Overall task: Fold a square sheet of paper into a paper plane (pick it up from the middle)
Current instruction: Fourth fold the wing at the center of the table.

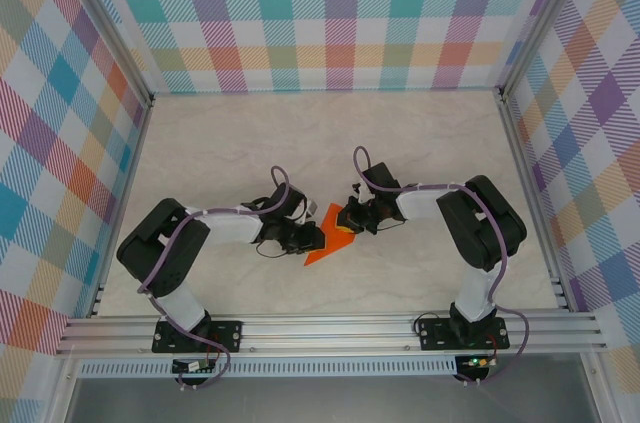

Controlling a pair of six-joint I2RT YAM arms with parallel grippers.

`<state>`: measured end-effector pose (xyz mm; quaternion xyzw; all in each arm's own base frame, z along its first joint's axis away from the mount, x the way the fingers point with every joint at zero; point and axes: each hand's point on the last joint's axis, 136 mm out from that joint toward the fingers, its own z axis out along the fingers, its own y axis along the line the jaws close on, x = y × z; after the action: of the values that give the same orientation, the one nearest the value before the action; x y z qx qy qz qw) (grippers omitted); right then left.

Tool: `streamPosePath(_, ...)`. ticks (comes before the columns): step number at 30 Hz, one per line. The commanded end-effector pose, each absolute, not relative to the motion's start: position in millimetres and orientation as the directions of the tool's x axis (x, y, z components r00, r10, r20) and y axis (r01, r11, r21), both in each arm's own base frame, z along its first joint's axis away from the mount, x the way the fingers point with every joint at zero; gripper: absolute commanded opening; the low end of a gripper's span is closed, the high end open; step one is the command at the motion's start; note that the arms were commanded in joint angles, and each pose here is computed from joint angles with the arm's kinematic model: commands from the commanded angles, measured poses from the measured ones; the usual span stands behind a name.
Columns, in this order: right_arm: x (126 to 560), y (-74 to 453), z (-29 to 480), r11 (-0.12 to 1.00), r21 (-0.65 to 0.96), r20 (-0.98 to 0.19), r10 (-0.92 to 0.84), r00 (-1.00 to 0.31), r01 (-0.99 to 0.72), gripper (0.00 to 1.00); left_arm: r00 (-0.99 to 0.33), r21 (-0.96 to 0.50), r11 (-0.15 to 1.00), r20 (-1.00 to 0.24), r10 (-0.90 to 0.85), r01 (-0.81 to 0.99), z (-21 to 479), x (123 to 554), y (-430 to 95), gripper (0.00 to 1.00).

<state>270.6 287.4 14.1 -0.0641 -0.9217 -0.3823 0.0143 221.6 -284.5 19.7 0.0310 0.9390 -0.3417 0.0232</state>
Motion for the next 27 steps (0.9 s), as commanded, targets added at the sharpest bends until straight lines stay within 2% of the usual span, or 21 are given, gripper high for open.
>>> streamPosePath(1,252,258,-32,0.811,0.551,0.133,0.149,-0.980,0.198,0.00,-0.996,-0.580,0.814,0.050,0.079,0.035,10,188,-264,0.20)
streamPosePath(12,252,259,-31,0.808,0.554,0.133,0.149,-0.980,0.198,0.00,-0.993,-0.664,0.739,-0.103,0.059,0.113,74,232,-299,0.21)
streamPosePath(19,252,258,-31,0.812,0.549,0.132,0.149,-0.980,0.198,0.00,-0.998,-0.677,0.733,-0.032,0.061,0.066,46,234,-310,0.21)
streamPosePath(27,250,256,-34,0.819,0.539,0.138,0.147,-0.980,0.198,0.00,-0.997,-0.637,0.771,0.050,0.061,0.015,13,211,-293,0.21)
